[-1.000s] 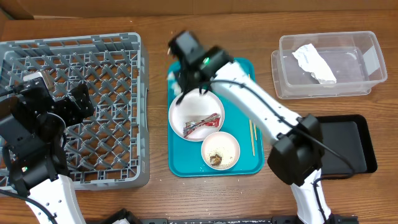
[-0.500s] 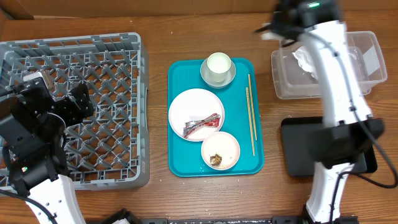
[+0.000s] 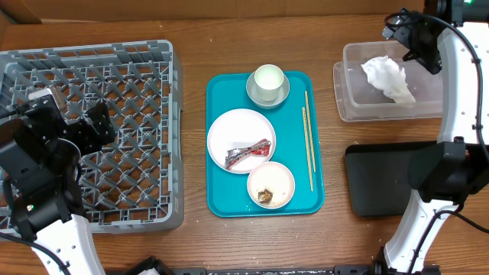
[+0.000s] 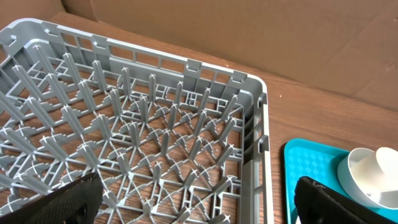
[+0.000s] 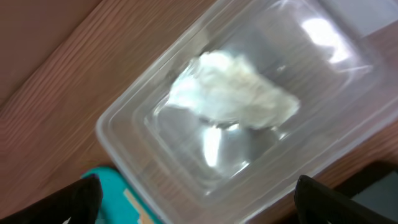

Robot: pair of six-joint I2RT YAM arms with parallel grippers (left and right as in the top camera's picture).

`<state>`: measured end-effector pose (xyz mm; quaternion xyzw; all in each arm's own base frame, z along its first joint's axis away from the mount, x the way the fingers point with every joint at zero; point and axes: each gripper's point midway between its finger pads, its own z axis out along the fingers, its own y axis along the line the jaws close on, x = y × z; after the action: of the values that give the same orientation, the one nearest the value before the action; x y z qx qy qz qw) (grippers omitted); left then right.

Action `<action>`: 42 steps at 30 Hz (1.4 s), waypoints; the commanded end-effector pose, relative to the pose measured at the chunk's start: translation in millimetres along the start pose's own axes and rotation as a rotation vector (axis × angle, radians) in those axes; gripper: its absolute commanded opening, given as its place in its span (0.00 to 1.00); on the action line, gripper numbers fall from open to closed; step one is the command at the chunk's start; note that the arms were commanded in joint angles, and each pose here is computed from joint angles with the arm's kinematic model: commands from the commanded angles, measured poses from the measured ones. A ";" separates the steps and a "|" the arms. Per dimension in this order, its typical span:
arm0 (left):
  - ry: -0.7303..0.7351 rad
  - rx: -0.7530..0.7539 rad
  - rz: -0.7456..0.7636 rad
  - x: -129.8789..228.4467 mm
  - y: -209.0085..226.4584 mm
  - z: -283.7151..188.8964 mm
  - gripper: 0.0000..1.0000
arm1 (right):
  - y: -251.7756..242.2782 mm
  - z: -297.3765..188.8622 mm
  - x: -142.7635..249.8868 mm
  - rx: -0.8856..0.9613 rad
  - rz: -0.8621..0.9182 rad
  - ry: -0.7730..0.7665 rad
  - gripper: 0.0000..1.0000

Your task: Sort waste into correct bins and load items into the dishwasher

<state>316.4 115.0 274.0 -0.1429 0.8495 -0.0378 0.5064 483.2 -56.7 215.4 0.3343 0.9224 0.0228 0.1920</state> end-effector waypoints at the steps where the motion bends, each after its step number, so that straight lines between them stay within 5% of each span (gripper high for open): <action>1: -0.011 0.014 -0.013 -6.0 -2.2 -1.3 1.00 | 44.4 -10.3 37.0 -0.247 -0.123 0.170 1.00; 5: -0.011 0.014 -0.013 -6.0 -2.2 -1.3 1.00 | 88.8 -34.5 90.9 -0.476 -0.231 0.369 1.00; 13: -0.011 0.014 -0.013 -6.0 -2.2 -1.3 1.00 | 122.1 -35.3 194.8 -0.330 -0.487 0.490 0.97; 15: -0.011 0.014 -0.013 -6.0 -2.2 -1.3 1.00 | 136.9 -34.9 226.5 -0.324 -0.535 0.521 0.84; 16: -0.011 0.014 -0.013 -6.0 -2.2 -1.3 1.00 | 143.3 -33.2 240.2 -0.312 -0.521 0.534 0.73; 17: -0.011 0.014 -0.013 -6.0 -2.2 -1.3 1.00 | 148.5 -32.2 255.0 -0.292 -0.479 0.558 0.72; 25: -0.011 0.014 -0.013 -6.0 -2.2 -1.3 1.00 | 164.9 -15.0 341.7 -0.098 -0.185 0.624 0.83; 31: -0.011 0.014 -0.013 -6.0 -2.2 -1.3 1.00 | 166.2 7.6 365.6 -0.034 -0.041 0.619 0.87; 42: -0.011 0.014 -0.013 -6.0 -2.2 -1.3 1.00 | 156.8 36.2 383.7 0.052 0.181 0.652 0.78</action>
<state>316.5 115.0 273.8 -0.1429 0.8497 -0.0381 0.5062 326.2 304.0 83.4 0.3542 0.9187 0.1319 -0.1144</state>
